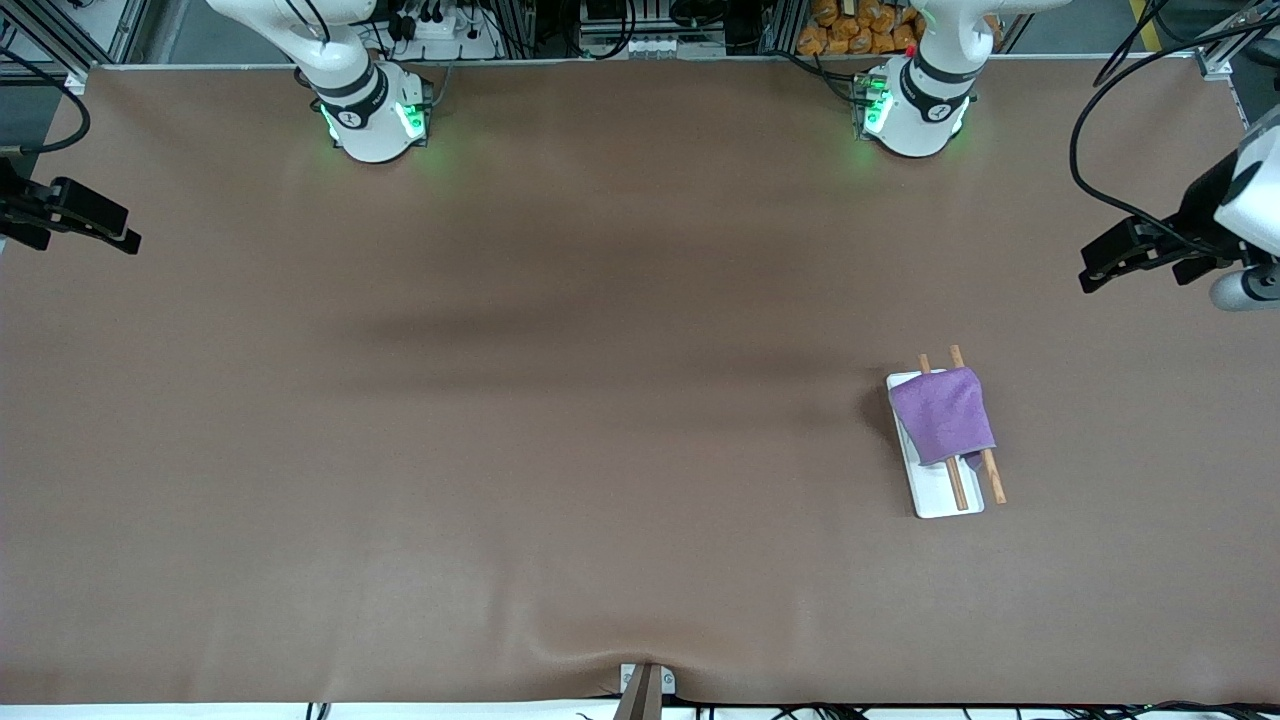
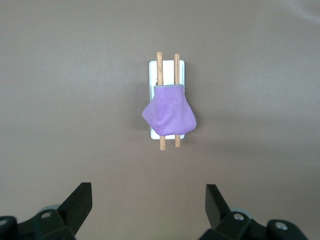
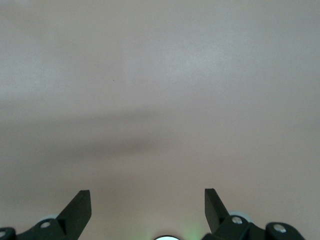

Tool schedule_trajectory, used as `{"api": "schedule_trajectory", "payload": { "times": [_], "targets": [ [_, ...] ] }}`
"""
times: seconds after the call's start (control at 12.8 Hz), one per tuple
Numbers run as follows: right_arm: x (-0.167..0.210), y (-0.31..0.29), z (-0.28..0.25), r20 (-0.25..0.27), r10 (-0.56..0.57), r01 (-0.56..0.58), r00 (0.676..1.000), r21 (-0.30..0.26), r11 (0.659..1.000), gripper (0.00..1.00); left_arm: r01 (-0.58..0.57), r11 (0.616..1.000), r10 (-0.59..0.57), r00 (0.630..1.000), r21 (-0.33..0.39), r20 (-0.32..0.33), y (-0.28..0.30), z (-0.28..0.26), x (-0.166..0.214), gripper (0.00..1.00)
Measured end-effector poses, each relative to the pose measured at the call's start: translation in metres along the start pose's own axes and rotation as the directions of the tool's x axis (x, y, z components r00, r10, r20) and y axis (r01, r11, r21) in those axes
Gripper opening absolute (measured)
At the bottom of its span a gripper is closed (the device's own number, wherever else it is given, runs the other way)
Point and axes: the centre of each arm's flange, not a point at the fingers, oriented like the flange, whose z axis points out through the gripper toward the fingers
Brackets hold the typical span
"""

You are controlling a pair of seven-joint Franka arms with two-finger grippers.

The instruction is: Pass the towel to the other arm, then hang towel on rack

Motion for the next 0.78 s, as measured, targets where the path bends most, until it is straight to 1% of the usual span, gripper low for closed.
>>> {"api": "schedule_trajectory", "payload": {
  "times": [0.08, 0.23, 0.55, 0.78],
  "targets": [
    [0.000, 0.000, 0.000, 0.000, 0.000, 0.000, 1.000, 0.000, 1.000, 1.00, -0.011, 1.000, 0.011, 1.000, 0.001, -0.008, -0.001, 0.002, -0.005, 1.00],
    [0.000, 0.001, 0.000, 0.000, 0.003, -0.003, 1.000, 0.000, 1.000, 1.00, -0.017, 1.000, 0.017, 1.000, 0.007, -0.002, -0.002, 0.003, -0.017, 1.00],
    [0.000, 0.003, 0.000, -0.001, 0.005, -0.005, 1.000, 0.000, 1.000, 1.00, -0.016, 1.000, 0.016, 1.000, 0.013, -0.007, -0.004, -0.006, -0.039, 1.00],
    [0.000, 0.003, 0.000, -0.001, 0.005, -0.005, 1.000, 0.000, 1.000, 1.00, -0.014, 1.000, 0.014, 1.000, 0.016, -0.003, -0.006, -0.010, -0.046, 1.00]
  ]
}}
